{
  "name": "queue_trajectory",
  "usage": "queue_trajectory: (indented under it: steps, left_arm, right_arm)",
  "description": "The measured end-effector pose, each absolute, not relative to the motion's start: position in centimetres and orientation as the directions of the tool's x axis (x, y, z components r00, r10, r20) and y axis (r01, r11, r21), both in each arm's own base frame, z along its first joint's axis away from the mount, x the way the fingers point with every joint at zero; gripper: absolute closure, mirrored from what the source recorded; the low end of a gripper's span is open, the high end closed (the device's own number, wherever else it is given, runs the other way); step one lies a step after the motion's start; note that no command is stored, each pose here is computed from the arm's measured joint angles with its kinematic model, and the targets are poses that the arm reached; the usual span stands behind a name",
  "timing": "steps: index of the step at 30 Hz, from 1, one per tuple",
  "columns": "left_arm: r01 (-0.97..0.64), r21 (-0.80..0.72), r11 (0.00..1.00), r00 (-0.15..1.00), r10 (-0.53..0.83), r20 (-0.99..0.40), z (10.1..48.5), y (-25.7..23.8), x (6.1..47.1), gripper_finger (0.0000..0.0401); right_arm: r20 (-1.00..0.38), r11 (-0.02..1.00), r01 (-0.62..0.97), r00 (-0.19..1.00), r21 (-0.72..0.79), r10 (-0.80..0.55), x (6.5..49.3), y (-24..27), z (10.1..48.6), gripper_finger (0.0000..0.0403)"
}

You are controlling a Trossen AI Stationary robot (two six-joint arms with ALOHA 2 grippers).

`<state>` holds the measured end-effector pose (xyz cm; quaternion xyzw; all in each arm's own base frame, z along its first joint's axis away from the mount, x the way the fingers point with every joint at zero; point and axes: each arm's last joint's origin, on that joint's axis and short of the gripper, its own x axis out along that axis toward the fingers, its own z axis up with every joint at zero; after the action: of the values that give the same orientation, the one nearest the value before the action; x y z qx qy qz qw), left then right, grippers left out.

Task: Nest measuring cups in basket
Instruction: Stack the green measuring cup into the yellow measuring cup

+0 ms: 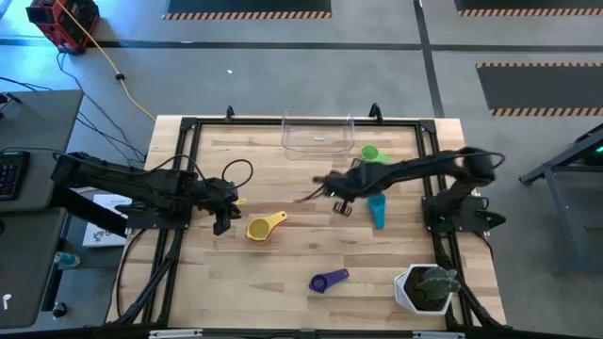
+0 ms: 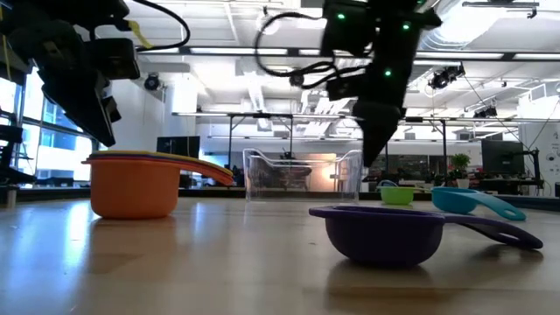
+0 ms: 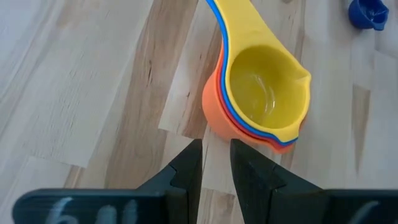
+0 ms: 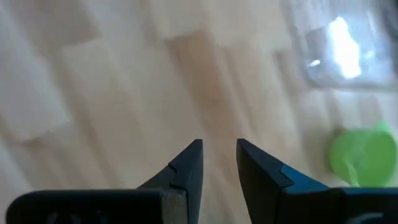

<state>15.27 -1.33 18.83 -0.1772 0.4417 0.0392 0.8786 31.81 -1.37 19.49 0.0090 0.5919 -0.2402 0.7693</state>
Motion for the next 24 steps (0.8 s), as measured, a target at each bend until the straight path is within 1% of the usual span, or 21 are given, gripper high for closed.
queue_trajectory:
  steps: [5, 11, 14, 17, 21, 24]
  left_arm:
    - [-0.225, -0.277, 0.934, 0.607, -0.088, -0.790, 18.8, -1.3, 15.3, 0.0327]
    - [-0.225, -0.277, 0.934, 0.608, -0.088, -0.789, 18.8, -1.3, 15.3, 0.0327]
    - [-0.225, -0.277, 0.934, 0.608, -0.088, -0.789, 18.8, -1.3, 15.3, 0.0327]
    - [-0.225, -0.278, 0.934, 0.608, -0.088, -0.789, 18.8, -1.3, 15.3, 0.0327]
    - [-0.225, -0.278, 0.934, 0.608, -0.088, -0.789, 18.8, -1.3, 15.3, 0.0327]
    - [-0.226, -0.278, 0.934, 0.608, -0.088, -0.789, 18.8, -1.3, 15.3, 0.0327]
  right_arm:
    - [-0.897, 0.838, 0.490, 0.217, -0.241, -0.384, 28.7, -4.6, 21.6, 0.0313]
    - [-0.888, 0.810, 0.539, 0.227, -0.228, -0.401, 26.4, -8.2, 23.2, 0.0313]
    - [-0.892, 0.809, 0.545, 0.223, -0.220, -0.393, 26.0, -9.7, 23.2, 0.0313]
    - [-0.893, 0.785, 0.578, 0.201, -0.223, -0.402, 25.6, -11.1, 23.0, 0.0307]
    - [-0.903, 0.766, 0.600, 0.160, -0.232, -0.398, 25.2, -12.0, 22.2, 0.0285]
    - [-0.914, 0.771, 0.589, 0.129, -0.241, -0.385, 25.2, -12.2, 21.2, 0.0265]
